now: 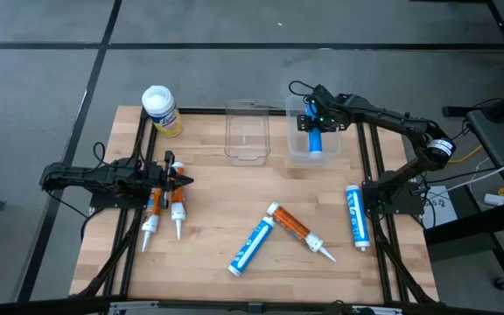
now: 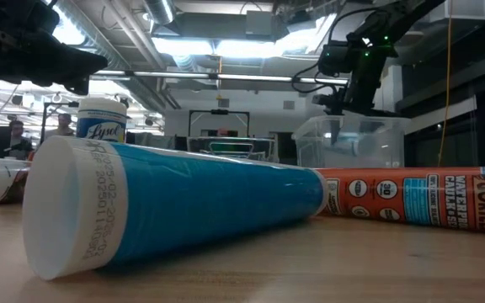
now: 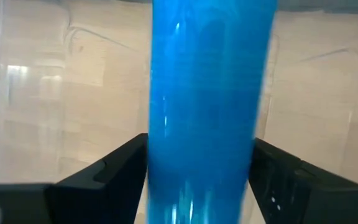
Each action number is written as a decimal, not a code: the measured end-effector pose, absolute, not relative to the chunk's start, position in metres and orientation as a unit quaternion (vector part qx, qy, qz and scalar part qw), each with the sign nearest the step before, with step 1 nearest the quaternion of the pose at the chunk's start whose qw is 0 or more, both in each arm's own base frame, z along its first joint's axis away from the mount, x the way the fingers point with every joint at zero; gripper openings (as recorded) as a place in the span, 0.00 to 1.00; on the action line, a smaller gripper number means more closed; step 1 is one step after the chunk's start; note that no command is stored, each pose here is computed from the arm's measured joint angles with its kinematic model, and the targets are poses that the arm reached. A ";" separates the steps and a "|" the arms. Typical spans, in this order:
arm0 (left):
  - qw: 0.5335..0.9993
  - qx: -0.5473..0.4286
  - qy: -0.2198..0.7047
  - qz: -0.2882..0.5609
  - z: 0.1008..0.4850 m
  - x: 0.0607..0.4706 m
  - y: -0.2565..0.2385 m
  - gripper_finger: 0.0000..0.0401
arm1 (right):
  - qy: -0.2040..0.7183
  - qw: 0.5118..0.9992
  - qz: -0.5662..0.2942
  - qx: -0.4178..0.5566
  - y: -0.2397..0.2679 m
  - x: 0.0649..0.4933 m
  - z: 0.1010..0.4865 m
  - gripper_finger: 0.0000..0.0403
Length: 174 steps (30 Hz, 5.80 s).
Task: Pick & place silicon tubes, Sealant and Lysol wipes
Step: Put the top blue sealant into the right transparent bin, then put the right blue sealant into the right transparent bin
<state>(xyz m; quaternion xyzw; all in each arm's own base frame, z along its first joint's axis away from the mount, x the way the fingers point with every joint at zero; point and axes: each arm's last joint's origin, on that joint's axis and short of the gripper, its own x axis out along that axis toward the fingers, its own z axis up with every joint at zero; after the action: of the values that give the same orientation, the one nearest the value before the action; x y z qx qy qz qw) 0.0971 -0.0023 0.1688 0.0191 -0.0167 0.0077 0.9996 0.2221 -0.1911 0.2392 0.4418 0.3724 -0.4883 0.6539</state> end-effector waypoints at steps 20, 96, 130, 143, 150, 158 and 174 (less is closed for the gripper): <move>1.000 0.019 -0.017 0.008 0.169 0.097 -0.002 0.03 | 0.376 0.663 -0.473 0.442 -0.187 0.226 0.240 0.72; 1.000 0.019 -0.017 0.008 0.169 0.097 -0.002 0.03 | 0.375 0.916 -0.004 0.142 0.054 0.264 0.309 0.72; 1.000 0.019 -0.017 0.008 0.169 0.097 -0.002 0.02 | 0.584 0.681 0.317 -0.308 0.106 0.185 0.279 0.72; 1.000 0.019 -0.017 0.008 0.169 0.097 -0.002 0.03 | 0.594 0.609 0.382 -0.360 0.106 0.154 0.281 0.72; 1.000 0.019 -0.017 0.008 0.169 0.097 -0.002 0.02 | 0.607 0.587 0.389 -0.369 0.096 0.132 0.260 0.72; 1.000 0.019 -0.017 0.008 0.169 0.097 -0.002 0.03 | 0.567 0.551 0.444 -0.422 0.087 0.114 0.233 0.72; 1.000 0.019 -0.017 0.008 0.169 0.097 -0.002 0.03 | 0.475 0.582 0.479 -0.453 0.091 0.119 0.211 0.70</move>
<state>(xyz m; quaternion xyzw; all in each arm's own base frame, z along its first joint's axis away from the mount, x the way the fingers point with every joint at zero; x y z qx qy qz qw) 0.0971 -0.0023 0.1688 0.0191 -0.0167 0.0077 0.9996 0.1186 0.0913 0.2107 -0.4532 0.4753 0.4791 0.5824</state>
